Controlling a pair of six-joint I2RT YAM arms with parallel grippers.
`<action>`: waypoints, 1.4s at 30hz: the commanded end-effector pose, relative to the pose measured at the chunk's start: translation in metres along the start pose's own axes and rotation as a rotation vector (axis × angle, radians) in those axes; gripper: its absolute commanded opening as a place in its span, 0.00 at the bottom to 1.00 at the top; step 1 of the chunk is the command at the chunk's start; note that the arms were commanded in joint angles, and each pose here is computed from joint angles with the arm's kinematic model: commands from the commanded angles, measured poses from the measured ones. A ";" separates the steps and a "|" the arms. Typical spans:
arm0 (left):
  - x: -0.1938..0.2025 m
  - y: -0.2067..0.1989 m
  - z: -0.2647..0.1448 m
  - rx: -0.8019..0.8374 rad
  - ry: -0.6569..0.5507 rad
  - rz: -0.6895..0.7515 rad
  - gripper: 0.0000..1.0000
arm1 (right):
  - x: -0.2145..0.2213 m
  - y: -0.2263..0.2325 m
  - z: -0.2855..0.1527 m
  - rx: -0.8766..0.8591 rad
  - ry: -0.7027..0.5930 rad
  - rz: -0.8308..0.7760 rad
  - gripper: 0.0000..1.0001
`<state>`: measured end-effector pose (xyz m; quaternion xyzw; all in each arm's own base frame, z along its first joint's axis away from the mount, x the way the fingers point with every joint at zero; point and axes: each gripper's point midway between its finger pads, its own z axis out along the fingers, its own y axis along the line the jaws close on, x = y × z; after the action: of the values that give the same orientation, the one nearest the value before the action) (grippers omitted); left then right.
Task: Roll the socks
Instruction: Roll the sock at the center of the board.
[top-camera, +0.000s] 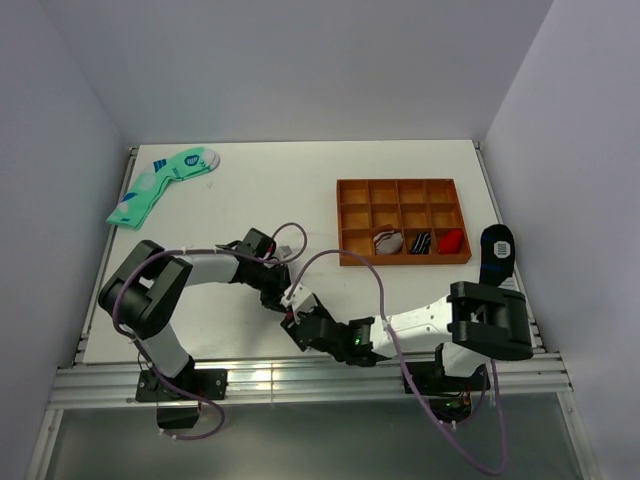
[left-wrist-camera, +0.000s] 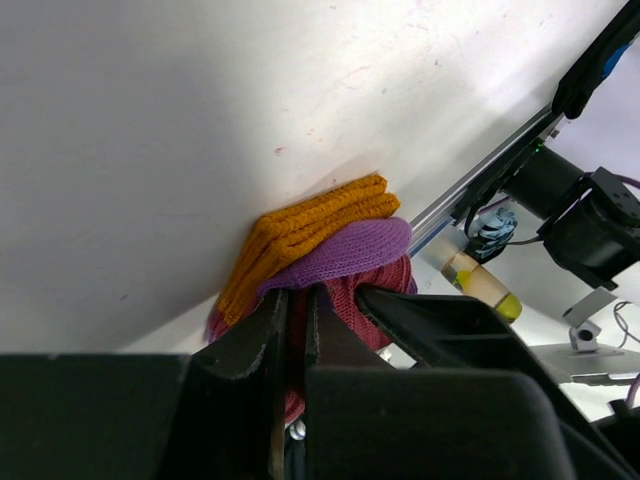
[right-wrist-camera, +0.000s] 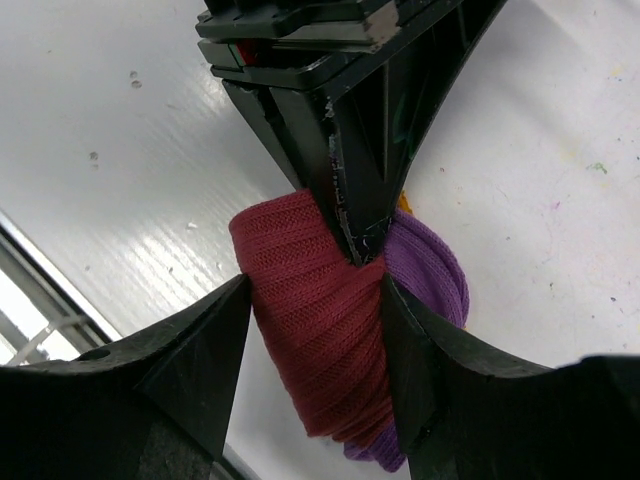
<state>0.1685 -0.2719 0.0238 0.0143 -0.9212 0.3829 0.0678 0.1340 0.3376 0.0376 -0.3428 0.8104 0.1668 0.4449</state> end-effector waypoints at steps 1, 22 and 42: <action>-0.006 0.051 0.002 -0.193 -0.032 -0.034 0.00 | 0.042 0.002 0.003 0.020 0.141 -0.044 0.60; -0.020 0.036 -0.005 -0.128 -0.078 -0.025 0.04 | 0.061 0.018 0.027 0.027 0.350 -0.004 0.20; -0.070 0.004 -0.048 -0.147 -0.406 0.001 0.34 | 0.080 0.021 0.047 0.001 0.495 0.267 0.09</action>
<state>0.2195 -0.2367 0.0313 0.0707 -0.9472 0.3081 -0.0532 0.1718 0.3893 0.0247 -0.2443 0.8810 0.1676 0.3690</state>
